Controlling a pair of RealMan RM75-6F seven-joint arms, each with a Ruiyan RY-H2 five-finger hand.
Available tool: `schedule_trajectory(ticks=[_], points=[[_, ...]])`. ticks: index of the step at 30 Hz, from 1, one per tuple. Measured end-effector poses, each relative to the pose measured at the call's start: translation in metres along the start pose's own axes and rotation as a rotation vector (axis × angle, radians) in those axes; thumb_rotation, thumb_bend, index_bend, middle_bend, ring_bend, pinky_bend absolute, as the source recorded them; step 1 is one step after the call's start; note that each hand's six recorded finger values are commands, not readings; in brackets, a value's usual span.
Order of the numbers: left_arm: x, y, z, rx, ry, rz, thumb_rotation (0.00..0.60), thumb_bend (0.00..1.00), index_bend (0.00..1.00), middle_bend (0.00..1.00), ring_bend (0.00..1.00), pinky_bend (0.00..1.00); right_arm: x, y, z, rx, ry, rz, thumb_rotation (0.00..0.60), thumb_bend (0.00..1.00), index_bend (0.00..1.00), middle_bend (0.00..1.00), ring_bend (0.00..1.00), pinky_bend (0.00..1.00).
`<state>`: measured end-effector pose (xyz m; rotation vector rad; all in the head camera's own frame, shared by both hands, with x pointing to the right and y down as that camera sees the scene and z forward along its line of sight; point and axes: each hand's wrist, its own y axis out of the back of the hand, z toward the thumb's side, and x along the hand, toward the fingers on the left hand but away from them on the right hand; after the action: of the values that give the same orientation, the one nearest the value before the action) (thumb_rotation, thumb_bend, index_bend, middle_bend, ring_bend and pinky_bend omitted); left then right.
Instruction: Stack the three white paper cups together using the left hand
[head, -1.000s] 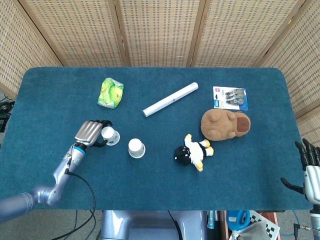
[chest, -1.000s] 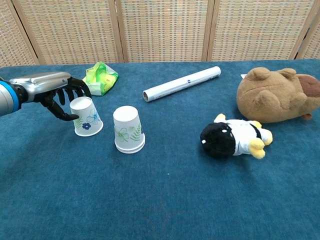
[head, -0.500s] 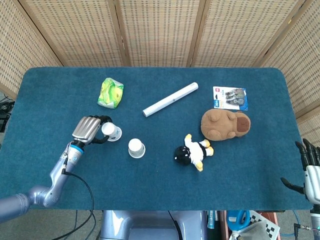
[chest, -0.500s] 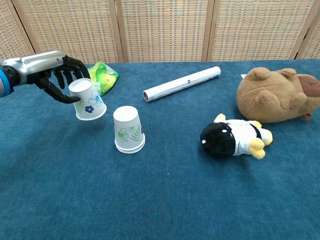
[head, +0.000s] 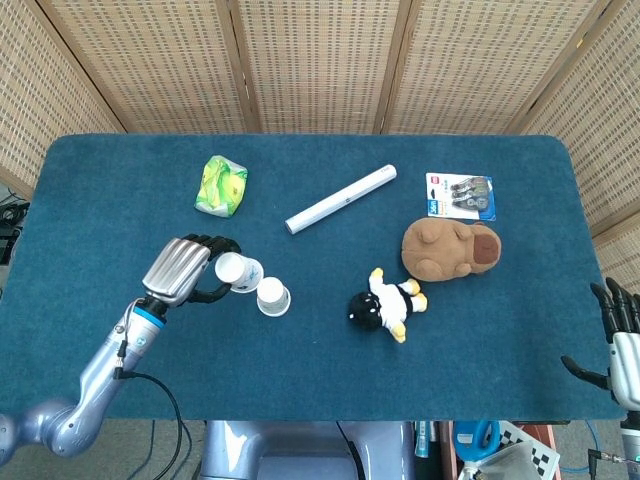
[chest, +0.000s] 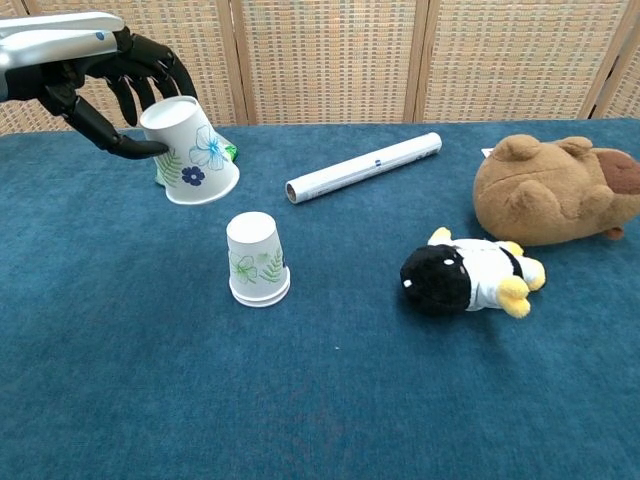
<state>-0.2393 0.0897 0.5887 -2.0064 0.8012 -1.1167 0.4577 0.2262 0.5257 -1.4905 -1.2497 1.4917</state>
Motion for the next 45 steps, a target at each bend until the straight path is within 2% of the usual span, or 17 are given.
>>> schedule_trajectory(ticks=[13,22,25,28,30,32,33,35,39,45], points=[[0.013,-0.029,0.012,-0.001,-0.022,-0.050,0.600,0.32,0.35,0.42,0.39,0.39,-0.001,-0.001,-0.001,0.001,-0.005,0.005,0.600,0.00,0.00,0.00,0.00,0.00],[0.019,-0.039,0.021,0.004,-0.038,-0.065,0.600,0.32,0.35,0.41,0.39,0.39,-0.002,0.001,-0.003,-0.005,-0.009,0.002,0.600,0.00,0.00,0.00,0.00,0.00],[0.020,-0.041,0.022,0.008,-0.038,-0.068,0.600,0.32,0.35,0.36,0.34,0.39,-0.002,0.001,-0.004,-0.006,-0.010,0.003,0.600,0.00,0.00,0.00,0.00,0.00],[0.020,-0.042,0.024,0.009,-0.042,-0.075,0.600,0.32,0.32,0.19,0.19,0.34,-0.002,0.001,-0.004,-0.007,-0.010,0.003,0.600,0.00,0.00,0.00,0.00,0.00],[0.019,-0.042,0.024,0.010,-0.043,-0.073,0.600,0.32,0.21,0.06,0.08,0.26,-0.002,0.001,-0.004,-0.008,-0.010,0.004,0.600,0.00,0.00,0.00,0.00,0.00],[0.019,-0.041,0.024,0.009,-0.046,-0.071,0.600,0.32,0.08,0.00,0.02,0.19,-0.002,0.001,-0.004,-0.007,-0.010,0.004,0.600,0.00,0.00,0.00,0.00,0.00],[0.019,-0.040,0.025,0.007,-0.048,-0.069,0.600,0.32,0.03,0.00,0.00,0.16,-0.002,0.001,-0.004,-0.006,-0.010,0.005,0.600,0.00,0.00,0.00,0.00,0.00],[0.018,-0.038,0.025,0.000,-0.054,-0.060,0.600,0.32,0.00,0.00,0.00,0.12,-0.002,0.001,-0.004,-0.006,-0.010,0.005,0.600,0.00,0.00,0.00,0.00,0.00],[0.015,-0.028,0.026,-0.016,-0.067,-0.018,0.600,0.32,0.00,0.00,0.00,0.06,-0.002,0.000,-0.004,-0.004,-0.010,0.007,0.600,0.00,0.00,0.00,0.00,0.00],[0.001,0.000,0.013,-0.020,-0.066,0.071,0.600,0.31,0.00,0.00,0.00,0.00,-0.002,0.000,-0.004,-0.003,-0.011,0.006,0.600,0.00,0.00,0.00,0.00,0.00]])
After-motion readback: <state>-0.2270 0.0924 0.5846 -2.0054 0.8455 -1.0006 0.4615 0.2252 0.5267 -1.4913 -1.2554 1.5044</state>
